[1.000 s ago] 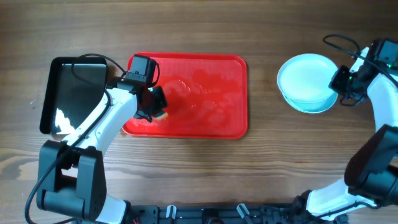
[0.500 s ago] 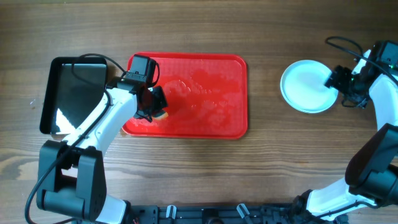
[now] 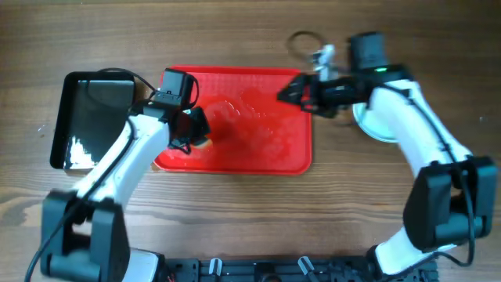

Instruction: Clean dirty plates on tray and stack at the side

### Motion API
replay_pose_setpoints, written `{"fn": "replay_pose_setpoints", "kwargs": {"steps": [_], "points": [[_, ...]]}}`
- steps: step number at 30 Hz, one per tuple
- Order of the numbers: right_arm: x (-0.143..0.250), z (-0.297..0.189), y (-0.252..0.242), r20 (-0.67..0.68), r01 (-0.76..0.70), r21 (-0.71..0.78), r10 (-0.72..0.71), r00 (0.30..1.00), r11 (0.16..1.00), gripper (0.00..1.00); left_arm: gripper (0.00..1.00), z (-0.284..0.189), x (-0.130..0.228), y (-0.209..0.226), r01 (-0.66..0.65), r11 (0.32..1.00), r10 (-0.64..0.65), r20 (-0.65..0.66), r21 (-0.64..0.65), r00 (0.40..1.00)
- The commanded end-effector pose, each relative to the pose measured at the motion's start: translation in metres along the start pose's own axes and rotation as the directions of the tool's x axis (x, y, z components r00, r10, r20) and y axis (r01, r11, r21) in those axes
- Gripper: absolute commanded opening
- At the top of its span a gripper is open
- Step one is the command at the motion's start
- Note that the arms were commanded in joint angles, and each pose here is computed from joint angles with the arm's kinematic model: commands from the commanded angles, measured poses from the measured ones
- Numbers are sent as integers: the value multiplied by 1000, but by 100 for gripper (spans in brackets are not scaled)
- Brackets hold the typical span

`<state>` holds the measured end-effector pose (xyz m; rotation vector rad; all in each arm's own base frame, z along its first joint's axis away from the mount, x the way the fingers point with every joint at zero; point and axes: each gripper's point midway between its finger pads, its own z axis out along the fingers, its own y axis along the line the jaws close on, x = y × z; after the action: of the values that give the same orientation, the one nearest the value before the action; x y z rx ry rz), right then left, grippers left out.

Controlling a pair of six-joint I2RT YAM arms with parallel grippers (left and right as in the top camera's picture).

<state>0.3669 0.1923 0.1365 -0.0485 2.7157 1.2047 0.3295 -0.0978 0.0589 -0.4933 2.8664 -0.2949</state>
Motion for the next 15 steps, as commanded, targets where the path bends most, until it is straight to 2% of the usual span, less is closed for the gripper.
{"fn": "replay_pose_setpoints", "kwargs": {"steps": [1,5,7,11,13,14,15], "points": [[1,30,-11,131,-208,289,177,975,934,100,4,-59,-45,26,160,987,-161,239,24,958],[11,45,-8,234,-306,391,228,945,868,100,4,-94,-97,98,387,920,-380,406,68,831],[22,54,2,212,-284,402,213,954,871,100,4,-92,-118,136,472,879,-448,455,68,770],[42,75,27,156,-196,399,144,977,896,100,7,-62,-127,188,580,814,-528,439,19,727],[49,83,36,152,-152,411,97,984,899,100,15,-40,-122,211,623,782,-564,405,-21,720],[52,85,39,150,-141,415,85,985,899,100,41,-35,-120,217,636,771,-575,395,-32,717],[53,86,40,148,-136,417,80,986,899,100,79,-35,-119,223,646,762,-583,396,-34,709]]}}
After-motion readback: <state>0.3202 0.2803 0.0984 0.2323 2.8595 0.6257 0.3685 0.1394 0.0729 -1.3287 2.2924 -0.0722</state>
